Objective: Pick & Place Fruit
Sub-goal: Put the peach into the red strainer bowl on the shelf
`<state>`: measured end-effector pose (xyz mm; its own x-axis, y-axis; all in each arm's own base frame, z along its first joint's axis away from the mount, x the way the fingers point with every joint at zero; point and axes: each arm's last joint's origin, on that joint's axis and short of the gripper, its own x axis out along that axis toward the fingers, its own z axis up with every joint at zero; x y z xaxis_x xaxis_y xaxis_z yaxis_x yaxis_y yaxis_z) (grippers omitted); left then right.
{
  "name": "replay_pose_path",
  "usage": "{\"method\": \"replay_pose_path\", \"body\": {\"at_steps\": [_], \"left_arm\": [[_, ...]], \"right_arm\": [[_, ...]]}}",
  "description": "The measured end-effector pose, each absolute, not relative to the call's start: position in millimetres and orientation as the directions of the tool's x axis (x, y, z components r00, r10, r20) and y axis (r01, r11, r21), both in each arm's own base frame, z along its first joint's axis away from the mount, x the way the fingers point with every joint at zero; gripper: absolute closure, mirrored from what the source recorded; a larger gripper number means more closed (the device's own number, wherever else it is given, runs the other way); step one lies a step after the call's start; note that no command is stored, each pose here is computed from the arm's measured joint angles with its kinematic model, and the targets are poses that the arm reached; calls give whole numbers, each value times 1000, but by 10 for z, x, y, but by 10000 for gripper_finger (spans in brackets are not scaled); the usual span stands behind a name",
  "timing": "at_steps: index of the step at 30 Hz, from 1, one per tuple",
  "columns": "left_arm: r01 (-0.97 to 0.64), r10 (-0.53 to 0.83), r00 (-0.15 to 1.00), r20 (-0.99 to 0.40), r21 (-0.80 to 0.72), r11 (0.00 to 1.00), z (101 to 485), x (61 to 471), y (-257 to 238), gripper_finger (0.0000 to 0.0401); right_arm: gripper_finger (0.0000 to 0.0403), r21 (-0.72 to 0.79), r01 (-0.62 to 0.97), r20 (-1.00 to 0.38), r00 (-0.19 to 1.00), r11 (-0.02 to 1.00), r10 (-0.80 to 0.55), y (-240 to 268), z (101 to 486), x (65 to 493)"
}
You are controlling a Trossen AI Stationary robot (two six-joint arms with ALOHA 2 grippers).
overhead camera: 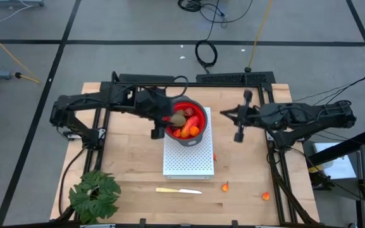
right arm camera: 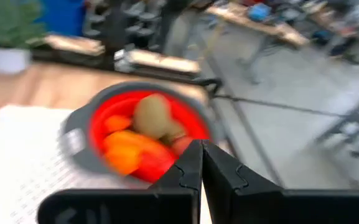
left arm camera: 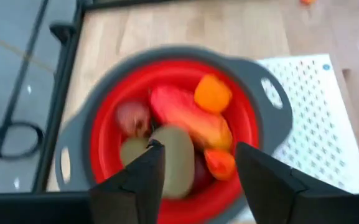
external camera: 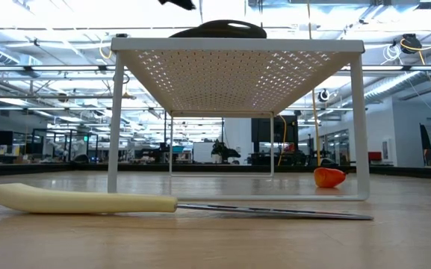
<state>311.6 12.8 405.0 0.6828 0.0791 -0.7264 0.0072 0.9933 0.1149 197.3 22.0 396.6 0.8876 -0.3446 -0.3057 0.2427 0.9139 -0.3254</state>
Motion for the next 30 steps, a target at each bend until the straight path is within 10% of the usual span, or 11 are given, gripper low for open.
{"method": "replay_pose_path", "body": {"at_steps": [14, 30], "left_arm": [[-97, 84, 695, -714, 24, 995, 4228, 2778, 168, 391], [-126, 59, 821, -568, -80, 989, 4008, 2730, 150, 390]], "right_arm": [[403, -173, 51, -538, 832, 984, -138, 492, 3743, 1805], [403, 12, -25, -564, 825, 1000, 27, 864, 2982, 1662]]}}
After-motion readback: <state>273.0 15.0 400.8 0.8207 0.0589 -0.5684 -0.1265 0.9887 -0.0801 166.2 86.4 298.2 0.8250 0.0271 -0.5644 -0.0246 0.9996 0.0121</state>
